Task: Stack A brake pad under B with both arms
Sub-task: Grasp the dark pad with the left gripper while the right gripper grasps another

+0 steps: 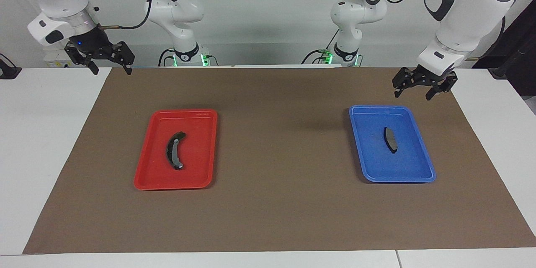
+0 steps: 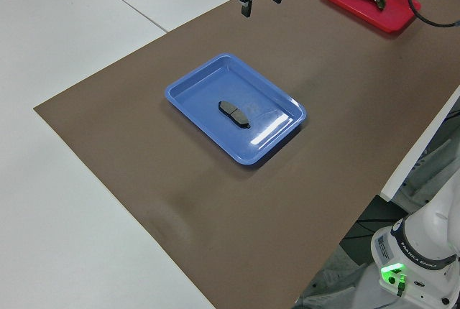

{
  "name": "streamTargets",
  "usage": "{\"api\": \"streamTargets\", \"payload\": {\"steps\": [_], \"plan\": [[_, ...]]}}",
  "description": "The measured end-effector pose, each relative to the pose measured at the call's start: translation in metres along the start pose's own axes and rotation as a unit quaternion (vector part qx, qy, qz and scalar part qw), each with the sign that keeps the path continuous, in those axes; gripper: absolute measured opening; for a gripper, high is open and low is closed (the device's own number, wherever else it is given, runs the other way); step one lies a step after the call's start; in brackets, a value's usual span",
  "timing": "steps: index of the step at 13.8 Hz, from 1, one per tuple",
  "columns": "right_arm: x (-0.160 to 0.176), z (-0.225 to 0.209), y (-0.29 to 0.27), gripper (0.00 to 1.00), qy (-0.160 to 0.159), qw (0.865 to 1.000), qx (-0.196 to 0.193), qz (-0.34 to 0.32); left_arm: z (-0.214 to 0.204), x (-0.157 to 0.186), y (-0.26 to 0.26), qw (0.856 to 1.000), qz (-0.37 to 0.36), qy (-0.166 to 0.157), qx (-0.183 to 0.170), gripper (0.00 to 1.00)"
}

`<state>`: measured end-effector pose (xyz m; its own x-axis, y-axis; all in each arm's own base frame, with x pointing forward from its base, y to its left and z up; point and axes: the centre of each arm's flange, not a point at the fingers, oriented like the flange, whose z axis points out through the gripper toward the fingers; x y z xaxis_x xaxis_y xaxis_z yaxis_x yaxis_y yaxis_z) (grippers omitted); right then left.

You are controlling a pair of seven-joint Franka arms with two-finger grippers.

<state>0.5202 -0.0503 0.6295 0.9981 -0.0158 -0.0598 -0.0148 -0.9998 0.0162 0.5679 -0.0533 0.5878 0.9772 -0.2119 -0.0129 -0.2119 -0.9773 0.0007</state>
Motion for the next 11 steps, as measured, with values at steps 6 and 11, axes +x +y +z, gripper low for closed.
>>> {"api": "streamTargets", "payload": {"steps": [6, 11], "plan": [[0.0, 0.0, -0.002, 1.0, 0.0, 1.0, 0.0, -0.002, 0.0, 0.0, 0.0, 1.0, -0.001, -0.001, 0.0, 1.0], [0.018, 0.021, -0.049, 1.0, 0.036, 0.999, -0.006, -0.027, 0.066, 0.006, -0.033, 0.999, -0.027, 0.027, 0.004, 1.0]]}}
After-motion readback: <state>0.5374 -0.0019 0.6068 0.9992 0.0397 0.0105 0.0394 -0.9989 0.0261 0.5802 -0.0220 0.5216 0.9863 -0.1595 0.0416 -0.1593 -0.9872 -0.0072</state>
